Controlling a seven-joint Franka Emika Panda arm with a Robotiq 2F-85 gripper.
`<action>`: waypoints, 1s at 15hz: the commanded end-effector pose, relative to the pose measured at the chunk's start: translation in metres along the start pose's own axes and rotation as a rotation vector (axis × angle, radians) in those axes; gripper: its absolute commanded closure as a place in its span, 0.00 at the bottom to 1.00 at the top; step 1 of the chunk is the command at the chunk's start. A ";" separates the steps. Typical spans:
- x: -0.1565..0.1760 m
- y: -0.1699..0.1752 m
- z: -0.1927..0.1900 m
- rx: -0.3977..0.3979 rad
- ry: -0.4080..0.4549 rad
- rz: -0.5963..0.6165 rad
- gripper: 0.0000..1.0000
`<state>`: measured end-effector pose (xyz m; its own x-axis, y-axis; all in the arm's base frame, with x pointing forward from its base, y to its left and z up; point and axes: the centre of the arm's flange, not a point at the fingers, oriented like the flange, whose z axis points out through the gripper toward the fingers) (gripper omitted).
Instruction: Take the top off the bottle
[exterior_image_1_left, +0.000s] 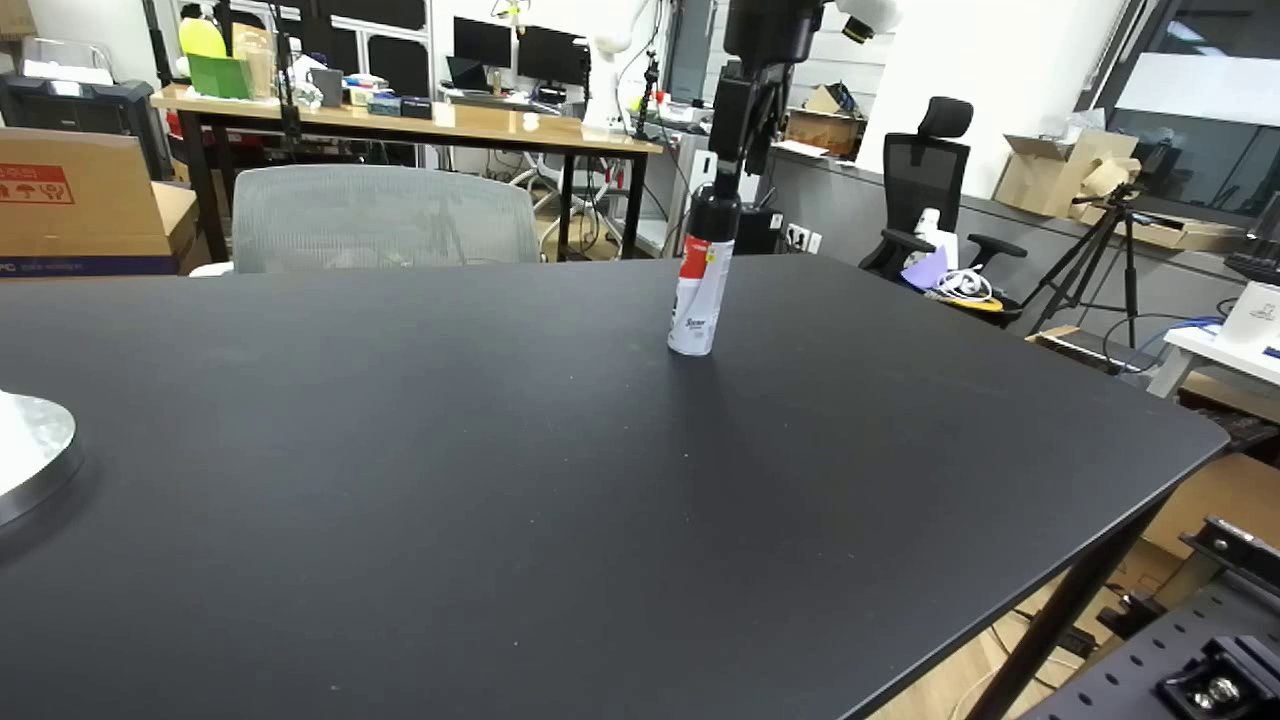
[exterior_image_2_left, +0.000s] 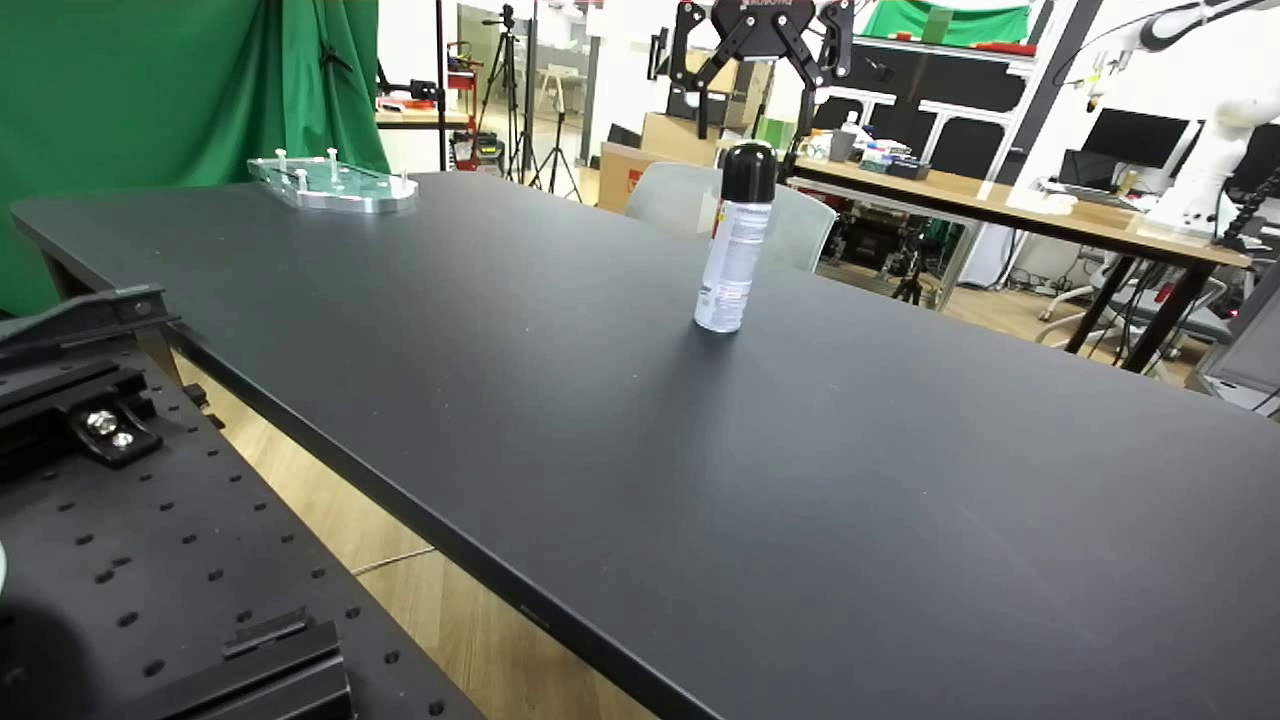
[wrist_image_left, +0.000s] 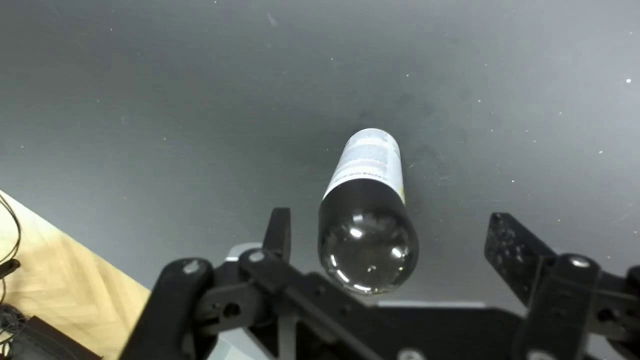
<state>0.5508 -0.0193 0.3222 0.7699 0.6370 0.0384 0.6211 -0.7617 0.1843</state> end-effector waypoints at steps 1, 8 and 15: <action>0.021 0.010 0.009 -0.013 -0.007 -0.008 0.00; 0.037 0.010 0.019 -0.003 -0.009 -0.031 0.33; 0.030 0.014 0.006 -0.007 -0.003 -0.008 0.69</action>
<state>0.5828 -0.0063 0.3067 0.7491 0.6616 0.0321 0.6461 -0.7405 0.1848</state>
